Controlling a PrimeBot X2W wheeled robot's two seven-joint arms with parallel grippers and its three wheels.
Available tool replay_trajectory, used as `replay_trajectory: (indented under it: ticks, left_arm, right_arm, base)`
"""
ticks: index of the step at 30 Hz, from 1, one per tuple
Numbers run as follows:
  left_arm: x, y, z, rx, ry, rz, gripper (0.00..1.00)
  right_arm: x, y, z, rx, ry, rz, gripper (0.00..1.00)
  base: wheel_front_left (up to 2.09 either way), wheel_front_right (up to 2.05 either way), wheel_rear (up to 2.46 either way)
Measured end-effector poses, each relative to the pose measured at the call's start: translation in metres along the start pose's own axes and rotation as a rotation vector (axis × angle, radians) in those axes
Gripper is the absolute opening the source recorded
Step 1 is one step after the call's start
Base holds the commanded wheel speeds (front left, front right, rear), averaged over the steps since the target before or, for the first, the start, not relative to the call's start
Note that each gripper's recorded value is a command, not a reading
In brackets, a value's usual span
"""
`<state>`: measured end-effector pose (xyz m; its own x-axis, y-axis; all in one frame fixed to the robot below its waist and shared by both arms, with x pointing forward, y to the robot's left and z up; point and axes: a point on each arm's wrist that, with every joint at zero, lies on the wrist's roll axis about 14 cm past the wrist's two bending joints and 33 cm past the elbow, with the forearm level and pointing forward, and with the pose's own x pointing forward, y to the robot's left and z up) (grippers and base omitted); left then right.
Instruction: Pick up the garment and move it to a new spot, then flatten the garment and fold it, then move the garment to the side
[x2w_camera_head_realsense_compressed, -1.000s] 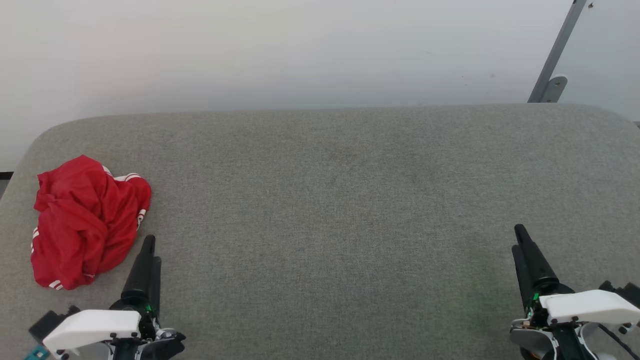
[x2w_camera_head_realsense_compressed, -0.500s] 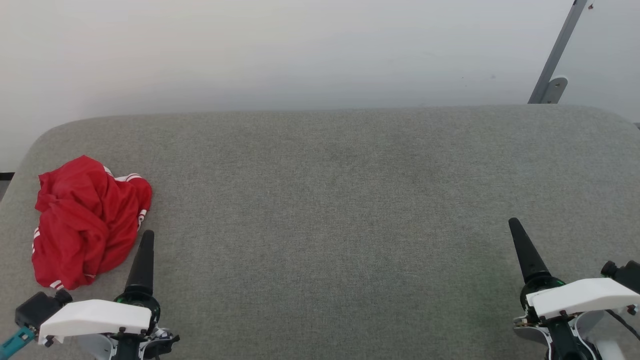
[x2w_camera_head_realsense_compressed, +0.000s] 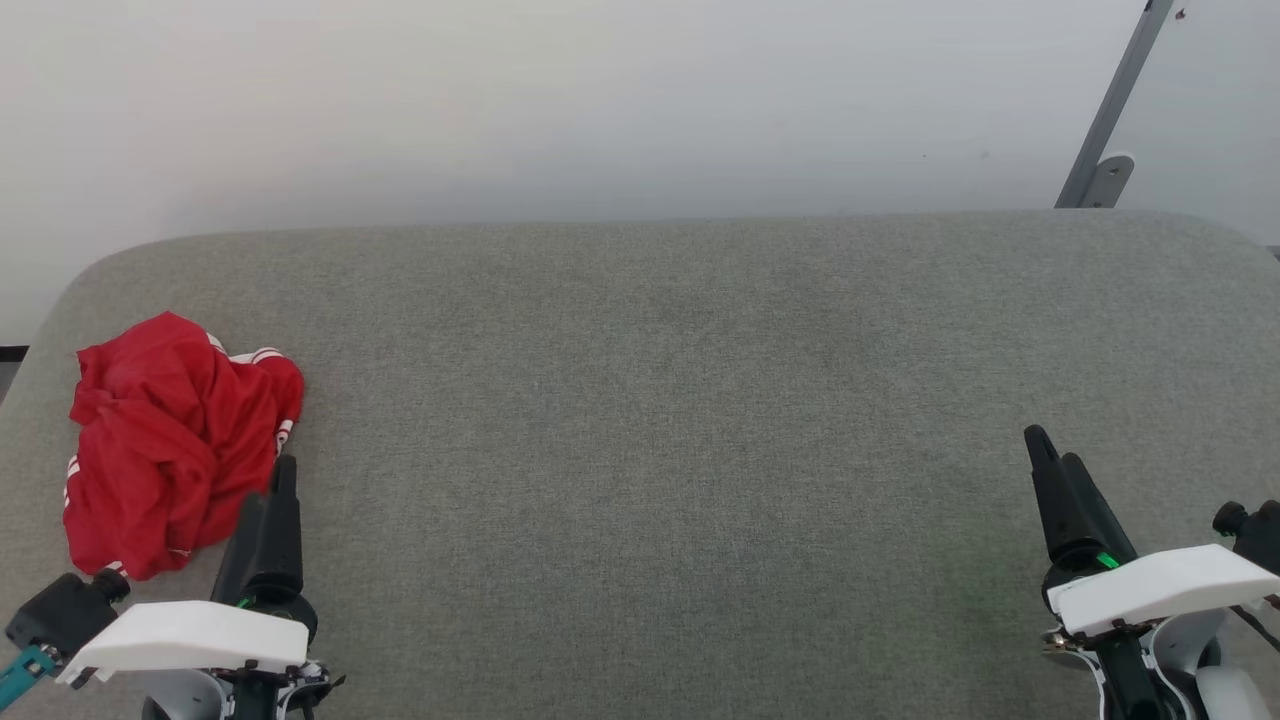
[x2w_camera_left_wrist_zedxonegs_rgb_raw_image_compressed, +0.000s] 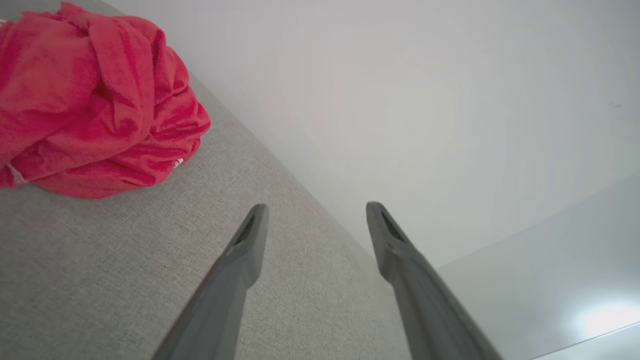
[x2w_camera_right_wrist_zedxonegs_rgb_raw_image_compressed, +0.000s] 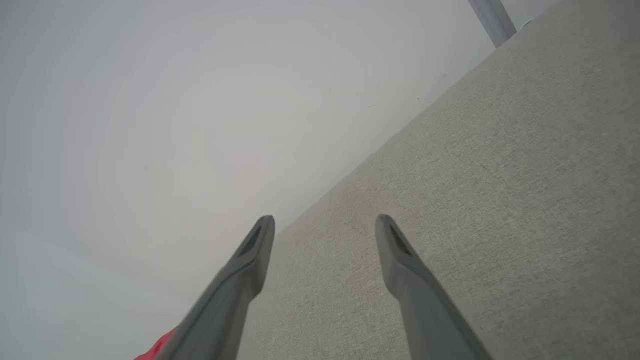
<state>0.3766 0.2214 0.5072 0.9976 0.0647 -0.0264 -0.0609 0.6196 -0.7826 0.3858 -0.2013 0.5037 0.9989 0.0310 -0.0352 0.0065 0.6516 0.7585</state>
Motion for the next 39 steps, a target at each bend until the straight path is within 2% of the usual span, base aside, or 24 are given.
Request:
replay_trajectory:
  ticks: [3, 4, 39]
  left_arm:
    - [0.0, -0.002, 0.003, 0.033, -0.011, -0.01, 1.0]
    - [0.0, -0.008, 0.011, 0.146, -0.043, -0.039, 1.0]
    - [-0.004, -0.031, 0.025, 0.464, -0.12, -0.157, 1.0]
  right_arm:
    - [0.0, 0.001, 0.002, -0.043, -0.006, 0.005, 1.0]
    - [0.001, 0.007, 0.006, -0.155, -0.013, 0.025, 1.0]
    - [0.001, 0.025, 0.022, -0.499, -0.078, 0.08, 1.0]
  base:
    - [0.0, 0.0, 0.0]
    - [0.0, 0.0, 0.0]
    - [0.0, 0.0, 0.0]
